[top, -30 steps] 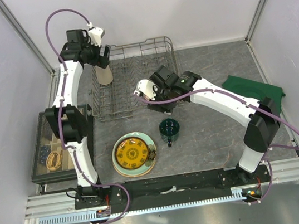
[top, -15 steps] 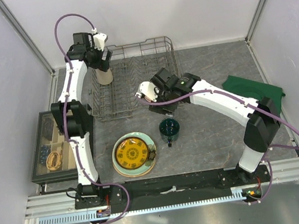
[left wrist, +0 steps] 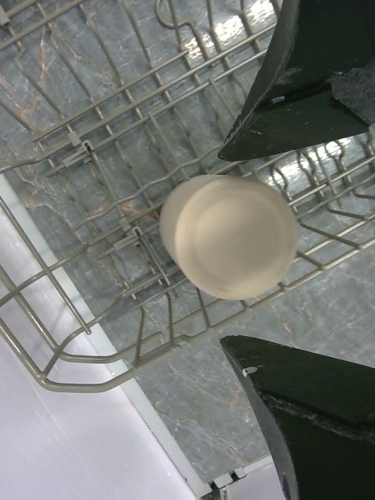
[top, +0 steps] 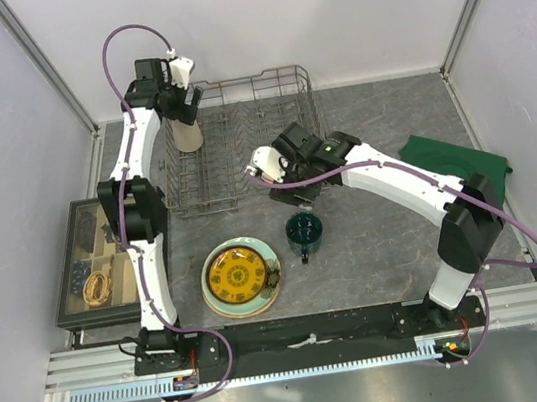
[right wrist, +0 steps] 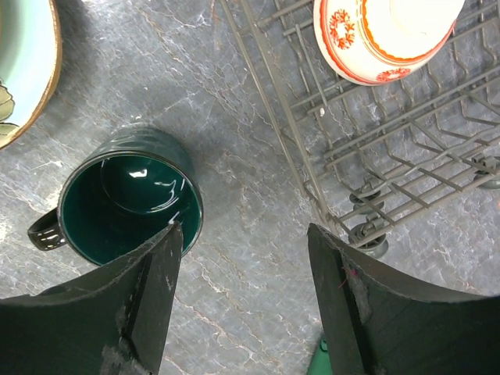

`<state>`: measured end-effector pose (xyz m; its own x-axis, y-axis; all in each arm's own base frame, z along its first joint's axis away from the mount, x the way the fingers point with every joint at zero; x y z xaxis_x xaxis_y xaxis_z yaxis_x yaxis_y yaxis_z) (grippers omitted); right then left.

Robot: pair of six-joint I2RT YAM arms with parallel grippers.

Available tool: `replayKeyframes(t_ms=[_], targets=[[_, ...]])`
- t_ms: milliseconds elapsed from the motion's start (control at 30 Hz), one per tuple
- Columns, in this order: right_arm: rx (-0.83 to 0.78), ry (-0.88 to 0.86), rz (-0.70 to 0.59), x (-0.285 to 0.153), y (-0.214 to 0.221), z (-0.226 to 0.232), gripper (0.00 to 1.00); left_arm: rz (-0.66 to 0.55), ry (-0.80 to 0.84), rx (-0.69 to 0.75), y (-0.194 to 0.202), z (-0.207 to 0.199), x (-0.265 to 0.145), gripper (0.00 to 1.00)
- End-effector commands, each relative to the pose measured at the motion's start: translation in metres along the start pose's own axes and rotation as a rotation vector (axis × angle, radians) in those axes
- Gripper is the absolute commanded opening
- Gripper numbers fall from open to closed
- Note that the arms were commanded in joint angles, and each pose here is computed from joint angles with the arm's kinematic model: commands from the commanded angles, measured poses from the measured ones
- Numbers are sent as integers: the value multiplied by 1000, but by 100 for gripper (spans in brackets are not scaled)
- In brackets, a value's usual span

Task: Unload the mixed dishes from the dish rack
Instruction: Pick up the cup from the dish rack.

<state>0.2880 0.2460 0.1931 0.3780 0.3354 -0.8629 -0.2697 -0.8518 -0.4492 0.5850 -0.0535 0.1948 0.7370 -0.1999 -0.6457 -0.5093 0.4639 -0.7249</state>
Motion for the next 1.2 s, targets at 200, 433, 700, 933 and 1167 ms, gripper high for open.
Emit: replayKeyframes(t_ms=[200,433,700,933,1167], targets=[[37,49,-30,-13,2,-11,73,-55,-15,35,-12,4,12,99],[44,43,-26,-12,5,-11,73,-58,-3,27,-10,1,16,96],[53,56,-28,-15,11,-14,74,-51,8,11,-7,-1,20,89],[60,58,-32,-18,13,-14,74,-50,15,3,-6,-3,19,83],[67,60,-32,-19,15,-15,74,-73,15,-8,-15,-2,7,70]])
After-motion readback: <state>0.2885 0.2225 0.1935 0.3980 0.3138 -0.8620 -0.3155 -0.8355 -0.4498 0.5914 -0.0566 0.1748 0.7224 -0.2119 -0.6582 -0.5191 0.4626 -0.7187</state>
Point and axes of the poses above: each gripper's point midway between its finger pads, its own x axis out along the fingers, its own z axis along the line the jaws close on, y = z × x, the point moved 4 cm from there along -x, back along the fingers, and after that the axes turned 1 degree about -x, right-handed, at the moved point
